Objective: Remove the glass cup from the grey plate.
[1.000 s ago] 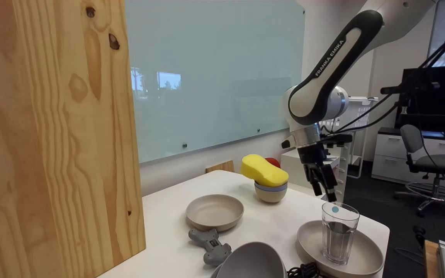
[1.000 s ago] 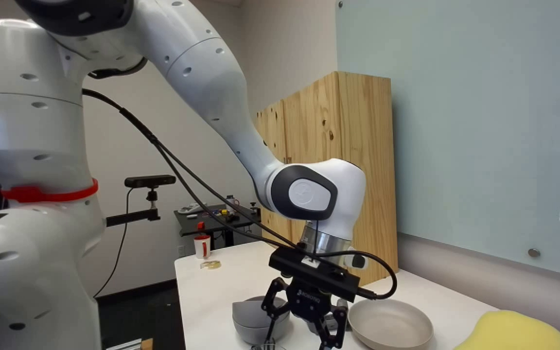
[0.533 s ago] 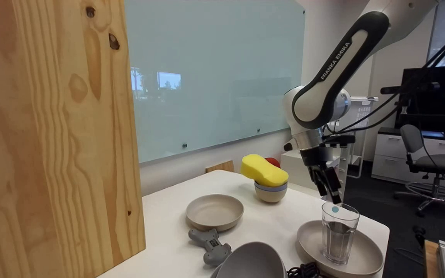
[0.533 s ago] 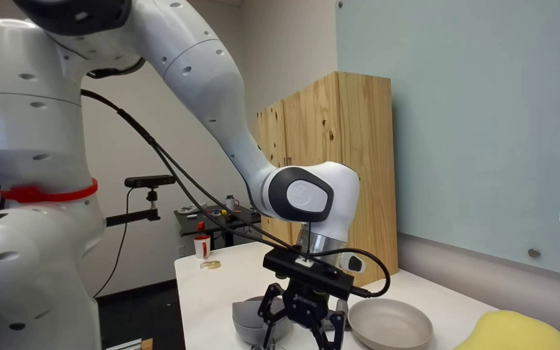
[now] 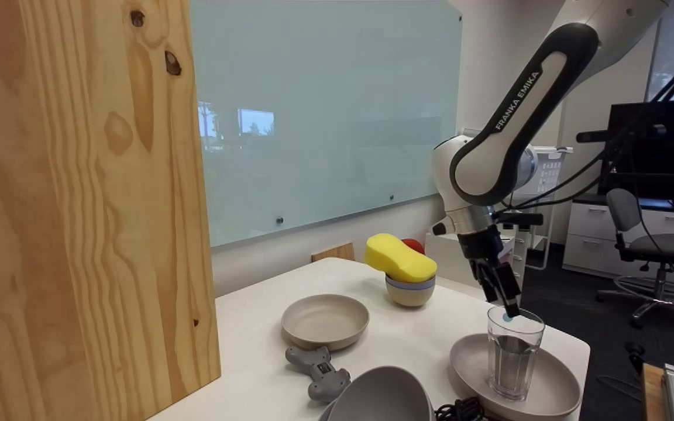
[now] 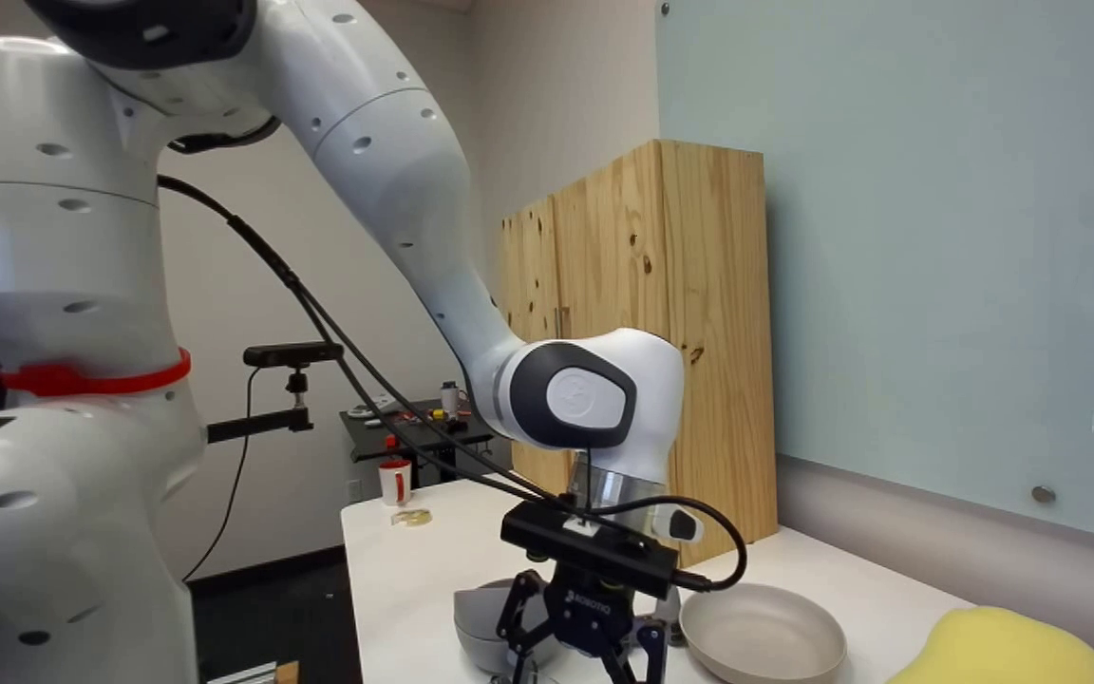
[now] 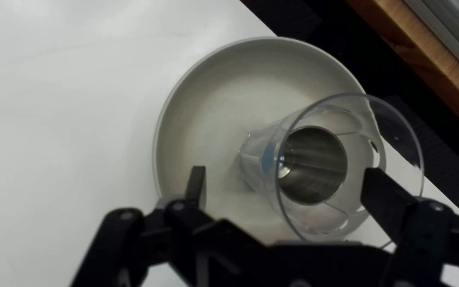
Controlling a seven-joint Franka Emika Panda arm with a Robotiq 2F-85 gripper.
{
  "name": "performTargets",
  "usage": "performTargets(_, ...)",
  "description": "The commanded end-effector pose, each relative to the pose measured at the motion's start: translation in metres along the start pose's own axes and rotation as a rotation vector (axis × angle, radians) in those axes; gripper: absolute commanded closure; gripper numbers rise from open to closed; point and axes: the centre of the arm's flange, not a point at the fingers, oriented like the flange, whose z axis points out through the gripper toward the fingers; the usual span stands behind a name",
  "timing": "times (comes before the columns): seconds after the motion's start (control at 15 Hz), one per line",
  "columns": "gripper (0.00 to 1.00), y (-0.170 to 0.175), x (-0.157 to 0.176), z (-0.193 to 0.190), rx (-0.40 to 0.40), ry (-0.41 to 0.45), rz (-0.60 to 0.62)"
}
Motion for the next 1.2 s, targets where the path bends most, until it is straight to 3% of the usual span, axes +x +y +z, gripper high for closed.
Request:
performTargets(0.0, 0.26, -0.011, -0.006, 0.01, -0.023, 0.0, -0.019)
performTargets(0.53, 0.88, -0.013, -0.013, 0.018, -0.016, -0.006, -0.027)
performTargets(0.67, 1.0, -0.013, -0.011, 0.019, -0.017, -0.013, -0.034)
performTargets(1.13, 0.99, -0.012, -0.007, -0.008, 0.016, 0.035, -0.009)
